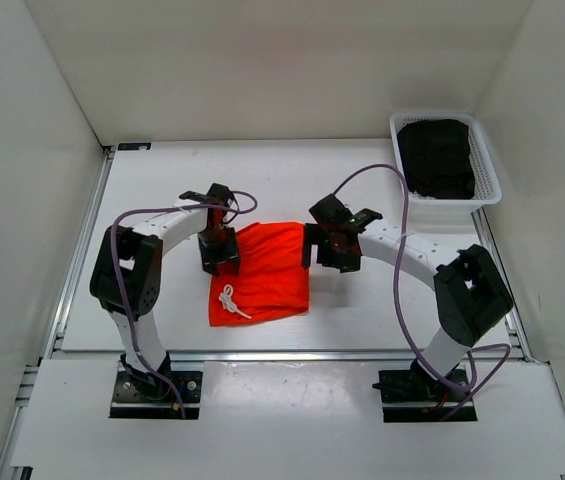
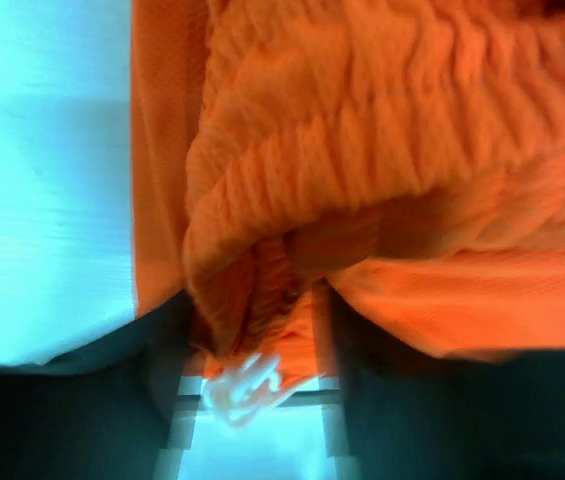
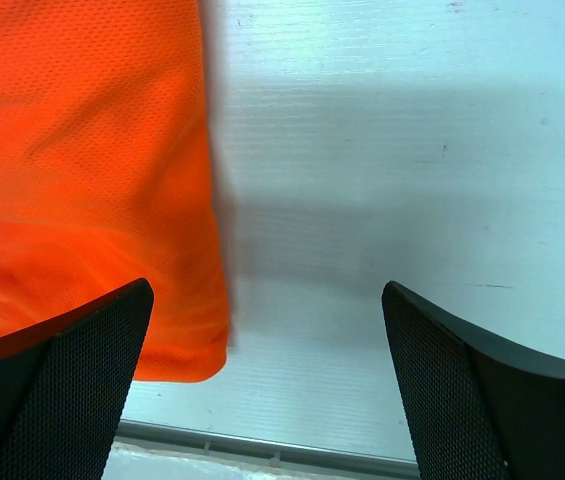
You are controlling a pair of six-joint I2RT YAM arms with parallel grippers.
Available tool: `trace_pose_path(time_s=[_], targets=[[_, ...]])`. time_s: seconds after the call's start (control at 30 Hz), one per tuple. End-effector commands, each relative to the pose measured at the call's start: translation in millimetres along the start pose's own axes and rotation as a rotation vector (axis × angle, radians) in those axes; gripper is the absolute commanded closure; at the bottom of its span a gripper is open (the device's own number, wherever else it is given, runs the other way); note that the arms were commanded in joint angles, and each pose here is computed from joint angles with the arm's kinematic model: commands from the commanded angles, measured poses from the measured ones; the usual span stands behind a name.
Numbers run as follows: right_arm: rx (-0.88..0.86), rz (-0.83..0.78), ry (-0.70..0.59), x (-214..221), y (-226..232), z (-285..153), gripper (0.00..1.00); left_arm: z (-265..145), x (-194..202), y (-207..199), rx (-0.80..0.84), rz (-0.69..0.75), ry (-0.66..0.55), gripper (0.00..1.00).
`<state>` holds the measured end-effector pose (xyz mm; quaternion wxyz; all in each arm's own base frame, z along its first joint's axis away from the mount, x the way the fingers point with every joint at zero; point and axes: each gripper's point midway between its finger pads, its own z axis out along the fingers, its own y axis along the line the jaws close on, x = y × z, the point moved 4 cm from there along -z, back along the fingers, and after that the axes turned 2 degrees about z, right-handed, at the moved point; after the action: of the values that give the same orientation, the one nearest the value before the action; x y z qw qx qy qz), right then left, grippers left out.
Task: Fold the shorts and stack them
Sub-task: Fold the shorts
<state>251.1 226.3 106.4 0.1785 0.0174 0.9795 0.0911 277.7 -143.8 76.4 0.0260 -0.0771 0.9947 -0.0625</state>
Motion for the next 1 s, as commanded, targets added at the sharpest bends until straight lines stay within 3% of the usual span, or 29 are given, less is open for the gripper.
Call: trace_pose_path(time_s=[0.0,0.03,0.07,0.13,0.2,0.23,0.27,0.3,0.33,0.37,0.4,0.47,0.63,0.73,0.83,0.9,0.97], targets=[[-0.016,-0.02,-0.072,-17,5,-22,0.0,-25,-8,2,0.0,-0.023,-0.099,0.25],[-0.025,-0.019,-0.083,-20,8,-25,0.02,-36,-11,-1,0.014,-0.03,-0.123,0.04],[-0.044,-0.036,-0.088,-24,12,-29,0.04,-45,-14,-1,0.011,-0.03,-0.147,0.02],[-0.056,-0.046,-0.102,-35,21,-32,0.15,-69,-16,-1,0.009,-0.042,-0.202,0.02],[-0.064,-0.063,-0.094,-42,29,-26,0.3,-87,-26,-8,0.04,-0.039,-0.253,0.09],[-0.1,-0.061,-0.108,-53,41,-31,0.54,-91,-29,-10,0.048,-0.039,-0.266,0.17],[-0.098,-0.052,-0.112,-60,43,-28,0.64,-96,-37,-15,0.064,-0.037,-0.292,0.31],[-0.092,-0.056,-0.079,-60,48,-13,0.73,-94,-40,-17,0.063,-0.037,-0.29,0.63],[-0.085,-0.047,-0.079,-67,49,-6,0.83,-82,-48,-20,0.053,-0.038,-0.274,0.76],[-0.098,-0.048,-0.063,-69,55,-1,0.86,-78,-56,-24,0.056,-0.038,-0.278,0.84],[-0.098,-0.039,-0.053,-77,59,15,0.86,-71,-62,-27,0.051,-0.028,-0.273,0.9],[-0.11,-0.031,-0.037,-82,63,31,0.86,-42,-71,-30,0.028,-0.029,-0.214,0.9],[-0.083,-0.006,0.024,-86,57,80,0.86,-16,-93,-35,0.004,-0.008,-0.183,0.9],[-0.087,-0.007,0.039,-83,58,84,0.83,-11,-98,-38,0.011,0.003,-0.175,0.9],[-0.134,-0.016,-0.045,-95,61,50,0.72,-24,-104,-43,0.021,0.015,-0.196,0.9],[-0.163,-0.02,-0.132,-104,60,11,0.41,-51,-105,-42,0.02,0.027,-0.236,0.87],[-0.19,-0.033,-0.242,-115,56,-35,0.07,-81,-111,-44,0.027,0.062,-0.303,0.72]])
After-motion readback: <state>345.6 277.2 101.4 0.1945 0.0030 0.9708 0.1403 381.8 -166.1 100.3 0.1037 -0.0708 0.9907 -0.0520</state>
